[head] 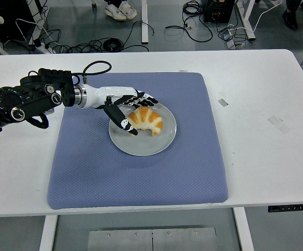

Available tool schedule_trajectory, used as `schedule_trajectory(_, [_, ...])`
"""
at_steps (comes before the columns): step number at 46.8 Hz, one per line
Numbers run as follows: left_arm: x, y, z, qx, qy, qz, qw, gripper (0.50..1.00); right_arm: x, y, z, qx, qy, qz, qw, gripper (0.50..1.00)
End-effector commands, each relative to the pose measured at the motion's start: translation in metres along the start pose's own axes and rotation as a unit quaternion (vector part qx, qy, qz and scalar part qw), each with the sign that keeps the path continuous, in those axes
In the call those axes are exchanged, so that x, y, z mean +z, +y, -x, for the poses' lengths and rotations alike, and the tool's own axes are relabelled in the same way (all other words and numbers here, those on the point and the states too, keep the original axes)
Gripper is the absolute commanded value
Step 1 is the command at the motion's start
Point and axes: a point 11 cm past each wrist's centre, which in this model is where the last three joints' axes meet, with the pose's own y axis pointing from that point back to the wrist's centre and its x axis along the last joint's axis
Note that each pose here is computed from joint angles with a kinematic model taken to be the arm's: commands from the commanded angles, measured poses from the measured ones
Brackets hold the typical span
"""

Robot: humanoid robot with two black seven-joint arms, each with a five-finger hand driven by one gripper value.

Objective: Place the bread on the table

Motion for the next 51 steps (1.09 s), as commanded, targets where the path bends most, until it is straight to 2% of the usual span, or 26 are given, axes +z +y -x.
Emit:
schedule_trajectory(1, [-0.0036, -0.0002, 0.0010, 0.001, 0.003, -0.003, 1.000, 0.940, 0.0001, 0.0000, -0.0005, 0.001, 0.000, 0.000, 1.000, 1.000])
schedule_trajectory(33, [-0.0048, -0.0087, 0.0063, 0.005, 0.004, -0.002, 1.000, 0.892, 0.0001, -0.0001, -0.0010, 0.001, 0.000, 0.000, 1.000, 1.000])
schedule_trajectory(51, [-0.0077, -0.0080, 0.0057, 0.007, 0.005, -0.006, 1.000, 0.839, 0.0003, -0.0001, -0.0027, 0.004, 0.001, 0.000, 1.000, 1.000])
